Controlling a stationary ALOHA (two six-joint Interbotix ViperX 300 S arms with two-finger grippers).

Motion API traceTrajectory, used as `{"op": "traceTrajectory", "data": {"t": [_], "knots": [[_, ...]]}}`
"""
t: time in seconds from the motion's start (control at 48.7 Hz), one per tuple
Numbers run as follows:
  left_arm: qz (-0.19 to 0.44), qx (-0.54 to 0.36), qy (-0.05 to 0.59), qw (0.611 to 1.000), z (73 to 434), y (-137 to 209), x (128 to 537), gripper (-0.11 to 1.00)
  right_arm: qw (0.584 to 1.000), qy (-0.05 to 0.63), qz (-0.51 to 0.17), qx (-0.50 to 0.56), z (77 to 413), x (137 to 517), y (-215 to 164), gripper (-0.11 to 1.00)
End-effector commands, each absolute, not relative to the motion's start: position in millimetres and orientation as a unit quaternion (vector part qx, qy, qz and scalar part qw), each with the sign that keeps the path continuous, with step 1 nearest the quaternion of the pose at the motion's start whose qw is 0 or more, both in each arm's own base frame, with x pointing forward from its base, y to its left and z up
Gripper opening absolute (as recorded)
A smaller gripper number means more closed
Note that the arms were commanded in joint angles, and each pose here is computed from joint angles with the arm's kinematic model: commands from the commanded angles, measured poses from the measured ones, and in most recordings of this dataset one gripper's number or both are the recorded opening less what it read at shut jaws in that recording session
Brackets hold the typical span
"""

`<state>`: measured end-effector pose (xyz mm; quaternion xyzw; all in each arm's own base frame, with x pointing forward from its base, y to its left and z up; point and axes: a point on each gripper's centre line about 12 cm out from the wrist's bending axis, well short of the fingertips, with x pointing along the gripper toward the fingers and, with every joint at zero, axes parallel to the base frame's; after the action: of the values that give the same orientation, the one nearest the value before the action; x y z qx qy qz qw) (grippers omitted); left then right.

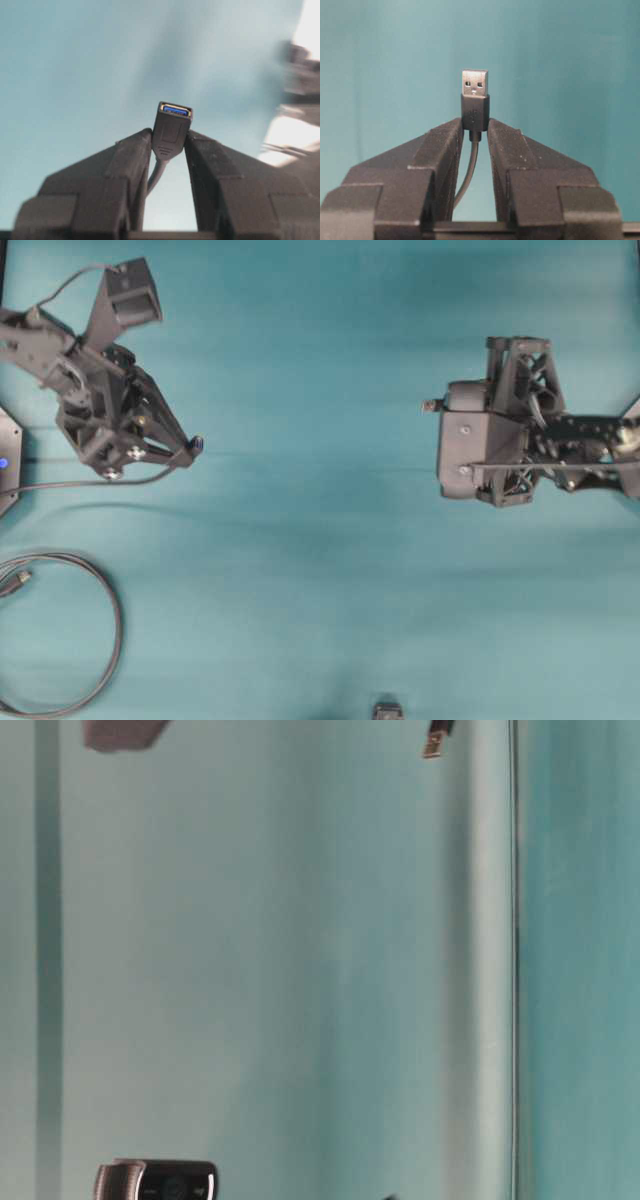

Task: Insert the USB using both arms.
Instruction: 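Raise both connectors and bring them toward each other mid-air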

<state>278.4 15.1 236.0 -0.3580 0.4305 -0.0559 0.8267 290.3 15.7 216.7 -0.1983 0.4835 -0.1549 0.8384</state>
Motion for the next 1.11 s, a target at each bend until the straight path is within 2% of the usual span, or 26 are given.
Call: {"op": "traceTrajectory", "data": {"t": [0.0,0.185,0.349,0.431,0.575,0.76,1.089], "knots": [[-0.107,-0.403,0.407,0.813,247,15,284,0.26,0.845,0.455,-0.176,-0.219,232,290,21,0.2],[-0.172,-0.467,0.387,0.777,240,17,299,0.26,0.833,0.426,-0.227,-0.27,236,284,33,0.2],[-0.262,-0.518,0.401,0.708,226,11,309,0.26,0.825,0.42,-0.209,-0.316,229,287,57,0.2],[-0.288,-0.527,0.407,0.688,223,12,317,0.26,0.82,0.422,-0.2,-0.331,225,291,69,0.2],[-0.315,-0.526,0.408,0.677,225,20,336,0.26,0.794,0.434,-0.211,-0.369,224,296,83,0.2],[-0.346,-0.536,0.416,0.648,219,27,348,0.26,0.723,0.467,-0.223,-0.458,217,296,90,0.2],[-0.369,-0.549,0.388,0.642,212,38,376,0.26,0.713,0.427,-0.23,-0.507,225,305,90,0.2]]}}
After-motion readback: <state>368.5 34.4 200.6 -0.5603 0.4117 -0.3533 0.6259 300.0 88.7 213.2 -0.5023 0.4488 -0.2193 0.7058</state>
